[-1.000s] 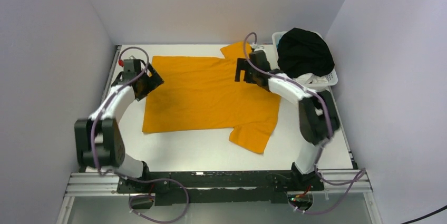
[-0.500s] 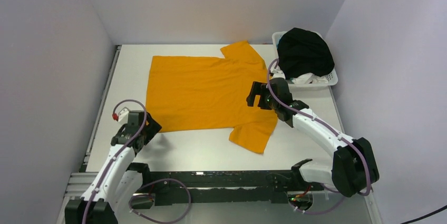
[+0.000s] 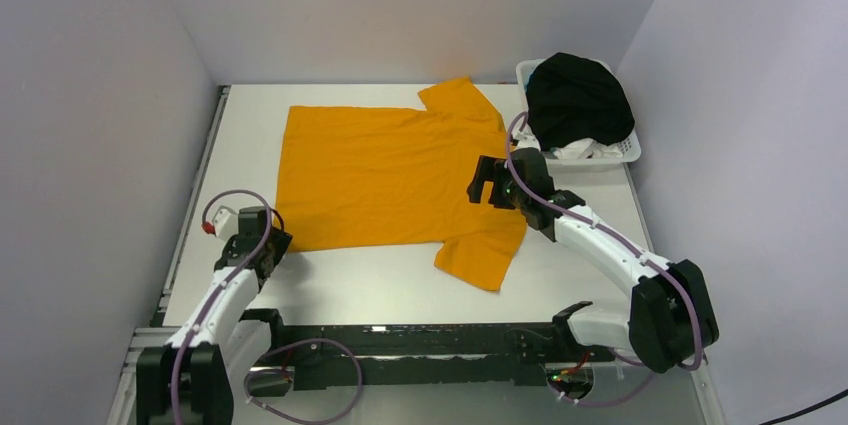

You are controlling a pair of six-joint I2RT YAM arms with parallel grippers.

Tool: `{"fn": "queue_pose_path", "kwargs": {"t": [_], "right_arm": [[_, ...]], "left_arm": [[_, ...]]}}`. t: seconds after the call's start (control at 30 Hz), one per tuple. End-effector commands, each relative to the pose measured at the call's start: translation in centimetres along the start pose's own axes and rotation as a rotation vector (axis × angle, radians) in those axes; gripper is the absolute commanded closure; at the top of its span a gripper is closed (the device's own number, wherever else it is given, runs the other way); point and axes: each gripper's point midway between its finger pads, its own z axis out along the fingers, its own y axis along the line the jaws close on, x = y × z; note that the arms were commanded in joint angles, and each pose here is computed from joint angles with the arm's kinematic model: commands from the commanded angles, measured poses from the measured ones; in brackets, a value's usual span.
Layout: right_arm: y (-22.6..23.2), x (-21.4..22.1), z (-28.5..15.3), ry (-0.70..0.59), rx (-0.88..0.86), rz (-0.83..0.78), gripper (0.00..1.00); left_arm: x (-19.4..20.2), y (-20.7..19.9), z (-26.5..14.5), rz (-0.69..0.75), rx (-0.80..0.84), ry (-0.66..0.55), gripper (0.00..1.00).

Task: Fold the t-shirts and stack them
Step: Grab the side of the flattened tshirt closest away from the robot with both arms

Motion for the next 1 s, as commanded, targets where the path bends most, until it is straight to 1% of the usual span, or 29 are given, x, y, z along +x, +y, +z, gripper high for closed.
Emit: {"fn": "queue_pose_path", "kwargs": {"t": [0.0, 0.03, 0.07, 0.17, 0.27, 0.4, 0.47, 0.53, 0.6, 0.67, 0.8, 0.9, 0.97], "right_arm": [[0.1, -0.6, 0.4, -0.026, 0.008, -0.001, 0.00], [0.0, -0.5, 0.5, -0.022, 0.013, -0.001, 0.00], [-0.1, -0.5, 0.5, -0.022, 0.017, -0.001, 0.00], [-0.4, -0.4, 0.5, -0.011, 0.039, -0.002, 0.00], [-0.8, -0.1, 0.2, 0.007, 0.057, -0.011, 0.00], [-1.1, 1.1, -0.6, 0.054, 0.059, -0.025, 0.00], [-1.1, 2.4, -1.1, 0.114, 0.052, -0.048, 0.00], [-1.0, 3.6, -1.7, 0.161, 0.059, -0.089, 0.00], [-0.2, 4.8, -2.7, 0.205, 0.050, -0.166, 0.00], [1.1, 6.7, -3.9, 0.271, 0.015, -0.235, 0.01], [2.3, 11.7, -6.2, 0.425, -0.032, -0.298, 0.05], [2.4, 15.2, -7.1, 0.524, -0.030, -0.316, 0.10], [2.1, 16.8, -7.3, 0.567, -0.005, -0.324, 0.14]], "left_arm": [[0.8, -0.1, 0.9, -0.035, -0.040, 0.053, 0.58], [0.8, 0.0, 1.0, -0.031, -0.048, 0.058, 0.60], [0.9, 0.0, 1.1, -0.031, -0.050, 0.064, 0.64], [1.3, 0.2, 1.5, -0.037, -0.057, 0.073, 0.85], [1.5, 0.6, 1.8, -0.038, -0.066, 0.075, 1.00], [1.3, 0.6, 1.8, -0.017, -0.079, 0.077, 1.00], [0.9, 0.4, 1.5, -0.010, -0.072, 0.063, 1.00], [0.4, 0.2, 1.3, 0.001, -0.053, 0.037, 1.00], [-0.2, -0.4, 0.9, 0.024, -0.016, 0.015, 1.00], [-0.6, -1.0, 0.6, 0.047, 0.027, -0.002, 1.00], [-1.0, -2.1, 0.0, 0.054, 0.084, -0.008, 1.00], [-1.2, -2.3, -0.2, 0.045, 0.090, -0.016, 1.00], [-1.2, -2.3, -0.2, 0.044, 0.089, -0.017, 1.00]]}}
